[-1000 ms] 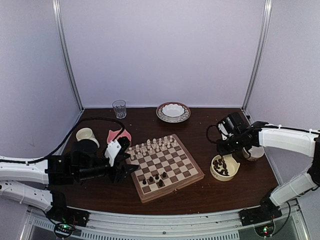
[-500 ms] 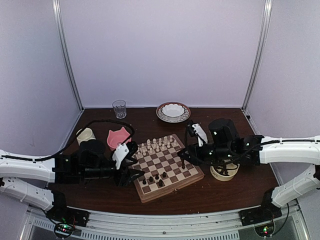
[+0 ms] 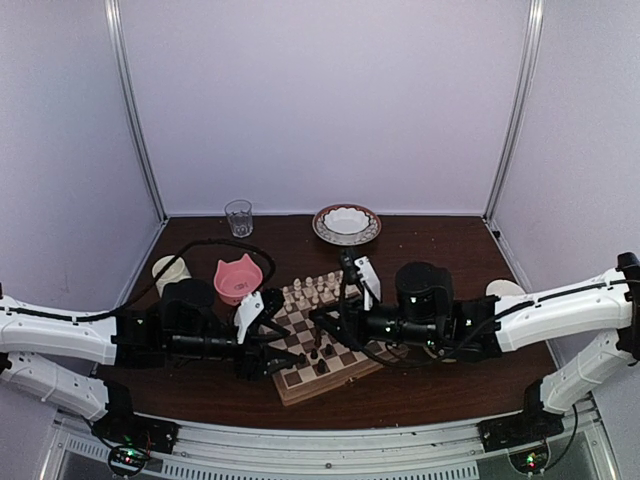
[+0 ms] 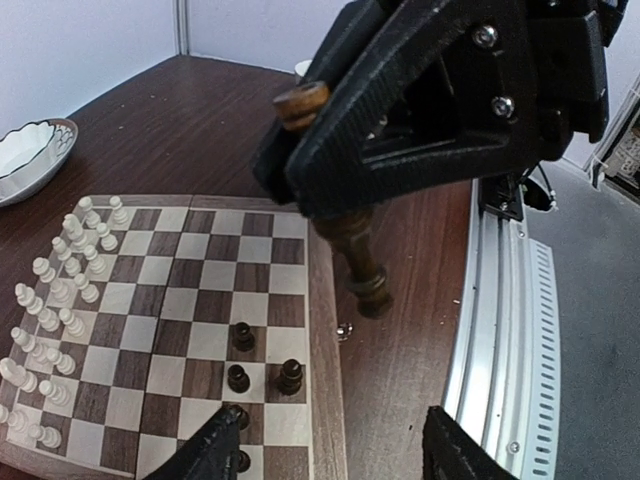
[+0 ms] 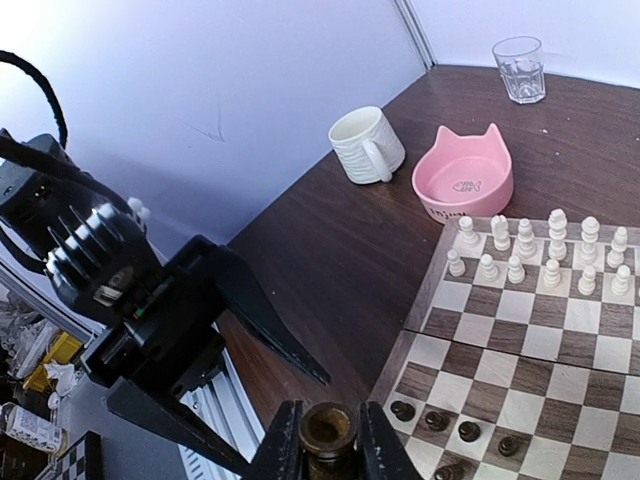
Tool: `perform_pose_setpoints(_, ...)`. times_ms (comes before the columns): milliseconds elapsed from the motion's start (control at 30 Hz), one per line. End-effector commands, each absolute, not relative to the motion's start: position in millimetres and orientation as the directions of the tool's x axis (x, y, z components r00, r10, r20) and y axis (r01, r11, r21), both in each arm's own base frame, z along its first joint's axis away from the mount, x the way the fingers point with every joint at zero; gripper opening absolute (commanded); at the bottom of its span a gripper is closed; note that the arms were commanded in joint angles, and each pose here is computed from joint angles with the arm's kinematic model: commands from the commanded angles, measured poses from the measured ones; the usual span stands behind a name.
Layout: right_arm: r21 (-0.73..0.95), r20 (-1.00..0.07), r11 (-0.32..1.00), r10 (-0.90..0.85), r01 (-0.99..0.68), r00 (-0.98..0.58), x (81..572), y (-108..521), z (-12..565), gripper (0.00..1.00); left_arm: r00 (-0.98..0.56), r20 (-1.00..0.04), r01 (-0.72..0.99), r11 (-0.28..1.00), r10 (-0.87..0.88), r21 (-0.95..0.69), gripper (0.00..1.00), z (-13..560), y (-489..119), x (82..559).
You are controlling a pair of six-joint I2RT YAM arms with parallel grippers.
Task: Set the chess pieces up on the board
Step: Pass from the right arm to the left
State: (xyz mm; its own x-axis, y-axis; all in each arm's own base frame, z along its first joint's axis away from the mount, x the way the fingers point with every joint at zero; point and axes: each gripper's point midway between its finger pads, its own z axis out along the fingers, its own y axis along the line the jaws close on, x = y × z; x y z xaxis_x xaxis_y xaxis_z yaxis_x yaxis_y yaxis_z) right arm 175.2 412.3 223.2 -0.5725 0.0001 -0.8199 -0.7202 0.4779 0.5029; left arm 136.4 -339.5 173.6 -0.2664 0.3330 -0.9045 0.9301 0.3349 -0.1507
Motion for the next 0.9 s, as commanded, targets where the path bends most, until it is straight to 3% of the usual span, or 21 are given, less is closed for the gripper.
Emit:
perform_pose_setpoints(0,0.529,-0.832,0.44,0.102,-0.726,-0.545,173.7,424.3,240.6,0.09,-0.238,-0.938,0.953,0.247,0.252,-0.176,0.63,201.8,-351.3,127.2)
perform_pose_setpoints(167,0.537,-0.835,0.385,0.117,-0.751,-0.537,161.7,438.7,242.8,0.09,-0.238,-0.942,0.957,0.225,0.237,-0.185,0.62,205.8,-351.4,123.2)
perform_pose_setpoints(333,0.537,-0.841,0.343,0.136,-0.771,-0.524,153.1,448.8,242.1,0.09,-0.242,-0.942,0.957,0.216,0.235,-0.192,0.54,206.8,-352.3,121.5)
perform_pose_setpoints(500,0.532,-0.845,0.331,0.142,-0.78,-0.516,150.4,454.2,236.7,0.1,-0.249,-0.936,0.956,0.22,0.247,-0.197,0.43,204.3,-354.2,122.6)
perform_pose_setpoints(633,0.531,-0.846,0.328,0.145,-0.781,-0.514,150.7,456.2,234.5,0.12,-0.253,-0.933,0.952,0.235,0.256,-0.194,0.26,201.7,-353.7,125.1)
perform_pose_setpoints(867,0.513,-0.855,0.354,0.134,-0.782,-0.501,152.7,451.9,231.1,0.3,-0.256,-0.93,0.943,0.278,0.263,-0.182,0.06,199.2,-351.1,132.1)
